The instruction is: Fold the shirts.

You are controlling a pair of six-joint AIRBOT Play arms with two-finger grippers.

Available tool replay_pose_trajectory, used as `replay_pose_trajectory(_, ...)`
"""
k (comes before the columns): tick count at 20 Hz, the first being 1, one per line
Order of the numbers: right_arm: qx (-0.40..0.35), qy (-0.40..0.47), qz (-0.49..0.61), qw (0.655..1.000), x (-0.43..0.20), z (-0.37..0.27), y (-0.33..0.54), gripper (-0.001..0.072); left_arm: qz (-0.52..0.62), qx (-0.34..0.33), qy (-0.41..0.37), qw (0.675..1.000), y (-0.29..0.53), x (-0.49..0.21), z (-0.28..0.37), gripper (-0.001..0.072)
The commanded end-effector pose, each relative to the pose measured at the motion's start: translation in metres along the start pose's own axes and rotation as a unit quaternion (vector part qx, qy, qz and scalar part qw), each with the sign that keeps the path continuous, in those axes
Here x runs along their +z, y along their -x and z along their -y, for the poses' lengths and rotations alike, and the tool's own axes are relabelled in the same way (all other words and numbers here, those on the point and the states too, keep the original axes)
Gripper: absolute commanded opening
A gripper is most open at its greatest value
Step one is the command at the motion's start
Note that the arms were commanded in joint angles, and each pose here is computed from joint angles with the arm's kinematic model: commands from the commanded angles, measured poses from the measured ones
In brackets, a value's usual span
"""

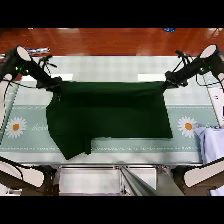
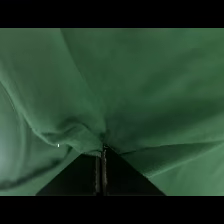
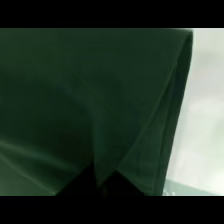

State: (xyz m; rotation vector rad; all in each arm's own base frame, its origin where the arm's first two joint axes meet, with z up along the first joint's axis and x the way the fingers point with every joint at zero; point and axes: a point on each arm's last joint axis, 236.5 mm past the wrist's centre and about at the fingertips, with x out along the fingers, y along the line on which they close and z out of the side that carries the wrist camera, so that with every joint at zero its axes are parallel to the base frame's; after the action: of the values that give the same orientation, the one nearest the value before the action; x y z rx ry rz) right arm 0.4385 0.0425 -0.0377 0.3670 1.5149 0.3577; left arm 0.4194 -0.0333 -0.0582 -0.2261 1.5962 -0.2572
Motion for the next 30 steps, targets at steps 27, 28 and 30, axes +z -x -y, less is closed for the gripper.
replay_pose_trajectory(27,0.130,-0.092,0.228,0.961,-0.109,-0.033,0.063,0.0417,0.218,-0.206,0.274,0.914,0.032,-0.167,-0.015,0.0506)
replay_pose_trajectory(28,0.149,-0.088,0.230,0.958,-0.120,-0.045,0.059,0.0417,0.229,-0.205,0.277,0.910,0.029,-0.174,-0.011,0.0507)
replay_pose_trajectory(30,0.159,-0.084,0.225,0.958,-0.139,-0.054,0.052,0.0418,0.176,-0.173,0.268,0.931,0.005,-0.199,-0.010,0.0507)
